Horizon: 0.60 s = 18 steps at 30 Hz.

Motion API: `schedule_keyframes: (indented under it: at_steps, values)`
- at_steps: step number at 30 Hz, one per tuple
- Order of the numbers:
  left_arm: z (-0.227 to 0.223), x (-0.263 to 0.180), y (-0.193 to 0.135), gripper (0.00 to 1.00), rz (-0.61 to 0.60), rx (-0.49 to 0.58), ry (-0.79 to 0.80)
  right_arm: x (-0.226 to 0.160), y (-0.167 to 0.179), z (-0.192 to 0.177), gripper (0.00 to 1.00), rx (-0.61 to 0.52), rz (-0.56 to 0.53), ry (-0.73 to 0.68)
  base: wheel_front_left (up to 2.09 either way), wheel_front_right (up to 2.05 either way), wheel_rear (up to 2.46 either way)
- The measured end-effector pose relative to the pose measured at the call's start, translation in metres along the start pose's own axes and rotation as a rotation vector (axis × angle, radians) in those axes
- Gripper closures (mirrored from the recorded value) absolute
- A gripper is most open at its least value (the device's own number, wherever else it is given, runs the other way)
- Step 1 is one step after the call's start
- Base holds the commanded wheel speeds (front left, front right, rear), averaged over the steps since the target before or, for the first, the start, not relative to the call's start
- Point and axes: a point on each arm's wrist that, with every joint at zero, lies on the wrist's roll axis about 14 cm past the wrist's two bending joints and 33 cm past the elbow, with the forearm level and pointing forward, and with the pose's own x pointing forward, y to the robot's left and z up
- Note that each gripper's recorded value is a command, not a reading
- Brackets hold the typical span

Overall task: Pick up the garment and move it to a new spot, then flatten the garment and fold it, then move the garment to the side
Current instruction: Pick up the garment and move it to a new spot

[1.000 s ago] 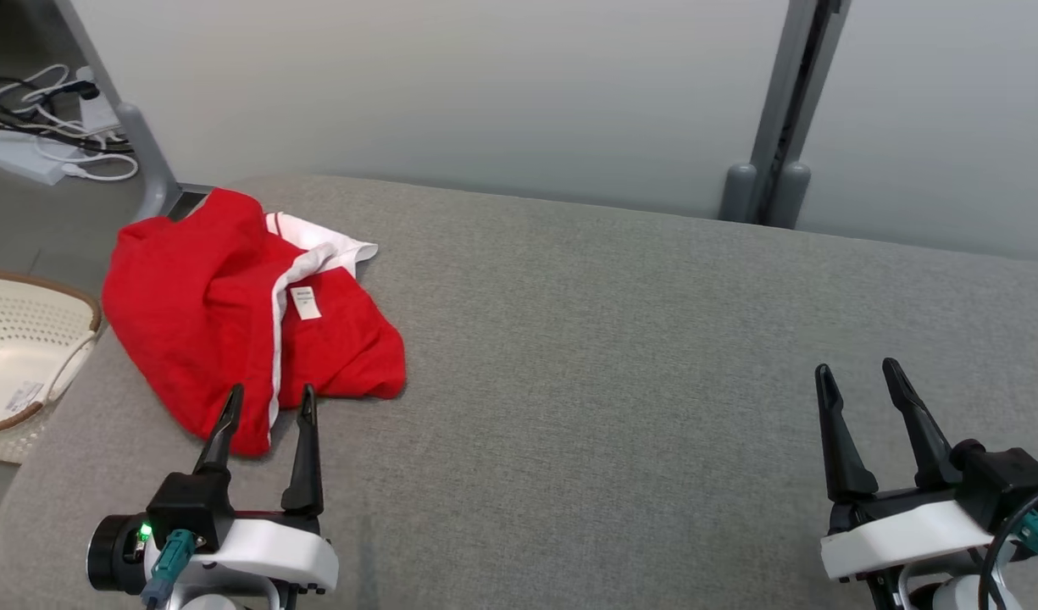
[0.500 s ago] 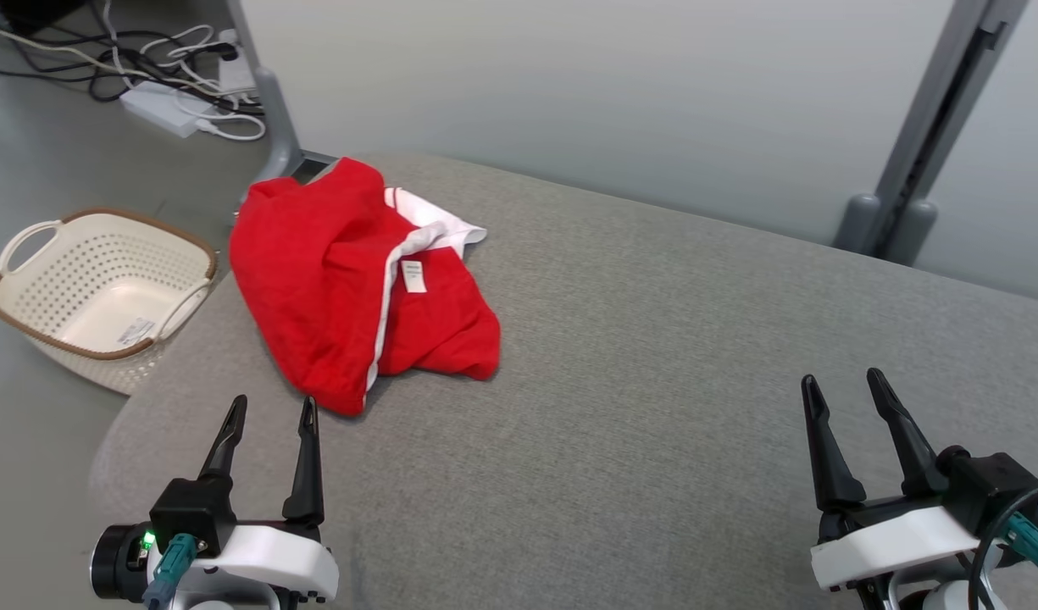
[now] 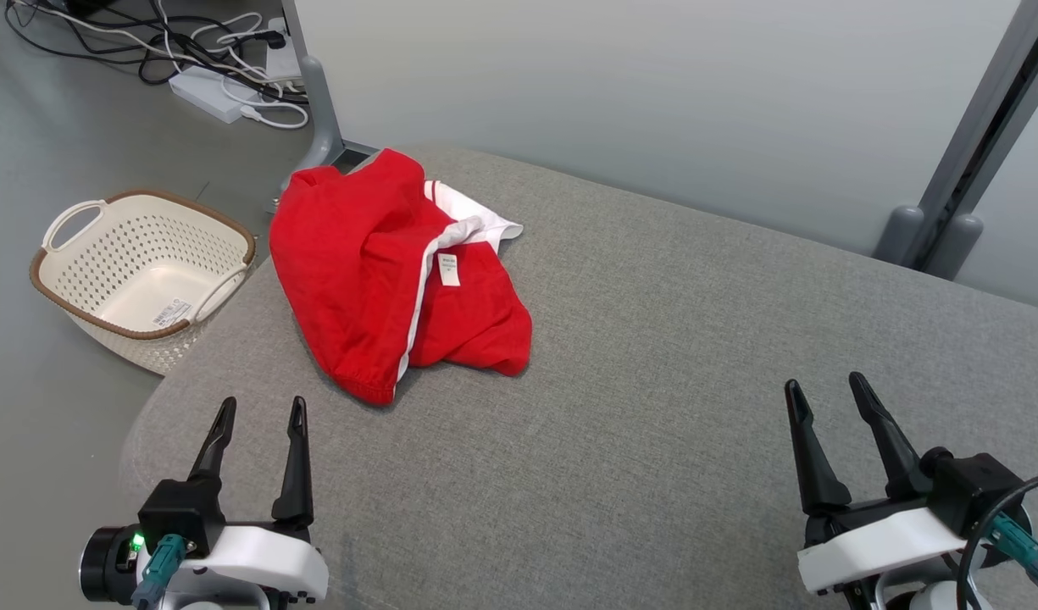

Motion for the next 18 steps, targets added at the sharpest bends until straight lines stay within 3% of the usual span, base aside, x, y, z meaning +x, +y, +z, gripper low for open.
schedule_keyframes:
  at_steps: [9,18]
  values:
    - [-0.008,0.012,-0.007,0.0,-0.031,-0.013,0.032,0.0,-0.004,0.0,0.0,0.003,-0.01,-0.001,0.0,0.0,0.0]
    - [-0.04,0.042,-0.027,0.0,-0.119,0.004,0.232,-0.004,-0.022,0.001,0.0,0.008,-0.058,-0.009,0.0,0.0,0.0]
